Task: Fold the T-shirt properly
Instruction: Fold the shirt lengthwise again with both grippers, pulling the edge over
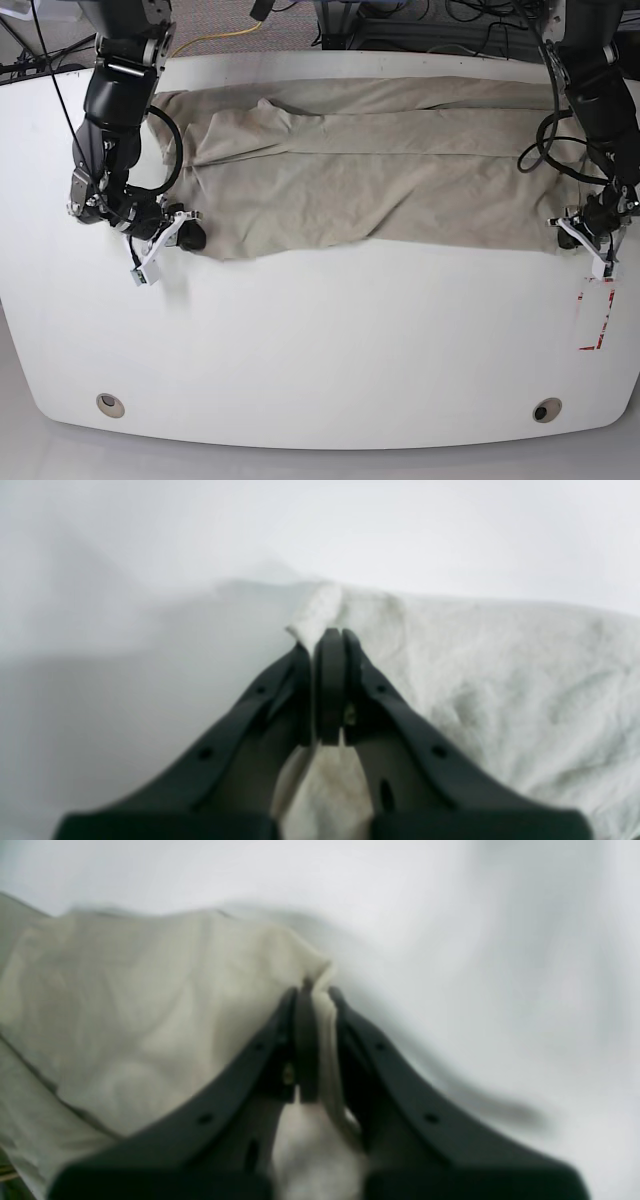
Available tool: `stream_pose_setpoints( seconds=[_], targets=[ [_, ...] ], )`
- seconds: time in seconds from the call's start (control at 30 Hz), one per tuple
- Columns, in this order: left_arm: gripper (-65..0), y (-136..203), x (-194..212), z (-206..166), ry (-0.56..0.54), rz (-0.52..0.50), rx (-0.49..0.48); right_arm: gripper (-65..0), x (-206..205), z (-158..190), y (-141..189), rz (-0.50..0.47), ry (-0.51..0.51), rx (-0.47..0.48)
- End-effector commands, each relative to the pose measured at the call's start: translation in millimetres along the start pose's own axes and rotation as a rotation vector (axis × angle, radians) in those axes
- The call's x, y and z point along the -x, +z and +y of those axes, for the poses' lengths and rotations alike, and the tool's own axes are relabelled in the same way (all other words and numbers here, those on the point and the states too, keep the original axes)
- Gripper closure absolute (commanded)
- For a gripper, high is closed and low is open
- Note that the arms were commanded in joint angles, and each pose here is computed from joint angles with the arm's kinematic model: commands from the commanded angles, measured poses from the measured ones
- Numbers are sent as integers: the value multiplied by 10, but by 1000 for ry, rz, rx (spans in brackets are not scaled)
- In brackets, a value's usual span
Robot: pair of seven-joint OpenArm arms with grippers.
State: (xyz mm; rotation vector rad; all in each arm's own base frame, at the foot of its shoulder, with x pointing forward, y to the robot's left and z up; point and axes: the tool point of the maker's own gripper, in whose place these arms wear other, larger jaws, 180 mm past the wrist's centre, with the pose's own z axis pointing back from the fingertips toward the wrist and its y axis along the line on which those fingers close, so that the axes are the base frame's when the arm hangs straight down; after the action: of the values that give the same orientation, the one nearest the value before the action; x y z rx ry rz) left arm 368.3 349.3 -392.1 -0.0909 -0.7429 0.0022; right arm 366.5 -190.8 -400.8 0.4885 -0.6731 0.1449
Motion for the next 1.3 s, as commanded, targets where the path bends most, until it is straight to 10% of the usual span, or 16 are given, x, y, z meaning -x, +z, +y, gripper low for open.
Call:
stream_pose_setpoints(
  seconds=[0.0,0.63,1.27],
  targets=[
    [0,226,-465,84,-66,-133,-38,-13,-404,23,150,-100,70,9],
    [0,563,-780,-63,-173,-245,-74,-11,-637,-2,392,-127,162,57],
    [0,977,-422,147,-251,-130,-168,-13,-485,242,830,-96,377,141]
  ],
)
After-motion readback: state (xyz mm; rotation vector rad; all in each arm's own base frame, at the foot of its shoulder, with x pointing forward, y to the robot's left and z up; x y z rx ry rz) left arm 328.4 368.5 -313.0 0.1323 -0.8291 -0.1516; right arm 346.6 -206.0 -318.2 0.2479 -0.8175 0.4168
